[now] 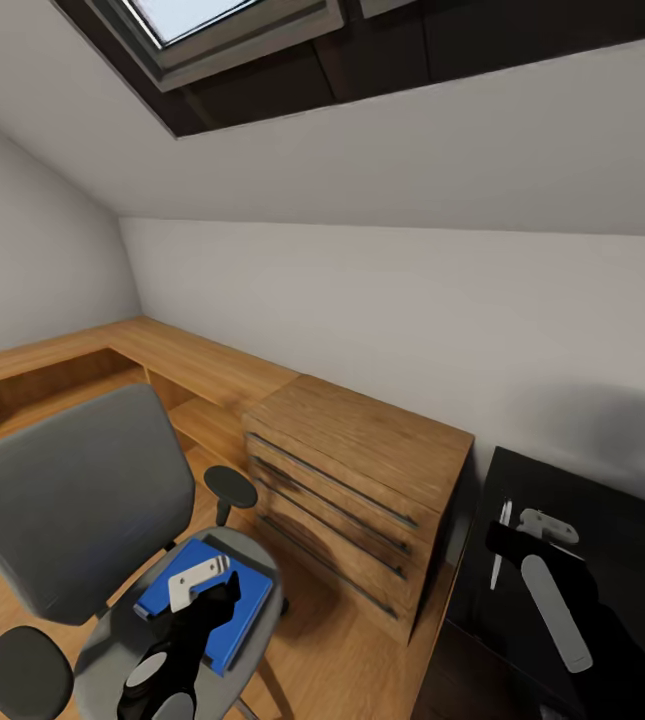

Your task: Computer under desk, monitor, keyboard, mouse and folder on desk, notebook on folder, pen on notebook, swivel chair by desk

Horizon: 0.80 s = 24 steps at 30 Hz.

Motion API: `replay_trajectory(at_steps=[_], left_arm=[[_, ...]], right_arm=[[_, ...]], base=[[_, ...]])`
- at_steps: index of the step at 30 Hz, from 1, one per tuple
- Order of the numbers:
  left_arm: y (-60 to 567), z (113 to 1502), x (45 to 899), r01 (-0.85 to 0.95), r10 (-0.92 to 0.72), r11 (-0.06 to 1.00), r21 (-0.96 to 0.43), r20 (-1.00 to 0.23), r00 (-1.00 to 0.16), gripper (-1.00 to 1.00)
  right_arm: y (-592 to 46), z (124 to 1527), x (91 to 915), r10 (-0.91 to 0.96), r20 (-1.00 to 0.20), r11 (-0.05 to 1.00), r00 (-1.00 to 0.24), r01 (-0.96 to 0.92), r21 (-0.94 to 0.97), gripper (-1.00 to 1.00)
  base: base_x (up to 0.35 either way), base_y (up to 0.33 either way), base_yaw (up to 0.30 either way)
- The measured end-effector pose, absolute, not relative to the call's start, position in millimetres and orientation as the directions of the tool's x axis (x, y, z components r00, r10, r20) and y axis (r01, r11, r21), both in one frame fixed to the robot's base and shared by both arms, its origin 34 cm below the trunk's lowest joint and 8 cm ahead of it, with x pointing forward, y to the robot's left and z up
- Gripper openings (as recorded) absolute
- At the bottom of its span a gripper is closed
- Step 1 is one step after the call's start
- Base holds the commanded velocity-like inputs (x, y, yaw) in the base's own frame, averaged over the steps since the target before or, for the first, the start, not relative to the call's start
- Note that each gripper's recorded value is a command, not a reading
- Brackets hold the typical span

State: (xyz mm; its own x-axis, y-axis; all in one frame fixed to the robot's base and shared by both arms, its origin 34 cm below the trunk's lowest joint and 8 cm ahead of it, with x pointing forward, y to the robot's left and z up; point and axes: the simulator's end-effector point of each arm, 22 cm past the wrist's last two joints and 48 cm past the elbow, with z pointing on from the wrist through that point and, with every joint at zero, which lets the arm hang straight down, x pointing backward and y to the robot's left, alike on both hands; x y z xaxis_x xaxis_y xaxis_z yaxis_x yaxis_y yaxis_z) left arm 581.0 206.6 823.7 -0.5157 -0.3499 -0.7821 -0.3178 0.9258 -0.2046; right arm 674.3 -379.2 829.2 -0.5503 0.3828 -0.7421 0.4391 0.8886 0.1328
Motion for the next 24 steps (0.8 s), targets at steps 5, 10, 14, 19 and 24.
replay_trajectory(at_steps=[5, 10, 14, 19, 24], left_arm=[[204.1, 823.7, 580.3, -0.314, -0.349, 0.927, -0.206, -0.781, -0.517, 1.0], [203.7, 823.6, 580.2, -0.314, -0.349, 0.927, -0.206, -0.781, -0.518, 1.0], [203.3, 823.5, 580.0, -0.313, -0.348, 0.927, -0.206, -0.781, -0.518, 1.0], [202.7, 820.5, 579.9, -0.313, -0.349, 0.927, -0.207, -0.78, -0.519, 1.0], [202.6, 818.9, 580.0, -0.312, -0.349, 0.927, -0.207, -0.78, -0.519, 1.0]], right_arm=[[-435.8, 753.2, 655.7, 0.489, -0.6, 0.831, -0.633, 0.548, 0.098, -1.0], [-455.6, 744.3, 671.0, 0.522, -0.579, 0.814, -0.626, 0.569, 0.119, -1.0], [-458.8, 745.6, 674.6, 0.525, -0.577, 0.811, -0.626, 0.573, 0.116, -1.0], [-459.1, 743.9, 676.7, 0.526, -0.577, 0.81, -0.624, 0.574, 0.118, -1.0], [-459.6, 743.2, 677.4, 0.524, -0.579, 0.811, -0.625, 0.573, 0.116, -1.0]], base=[[0.0, 0.0, -0.001], [0.0, 0.0, 0.0], [0.0, 0.0, 0.0], [0.0, 0.0, 0.0], [0.0, 0.0, 0.0]])
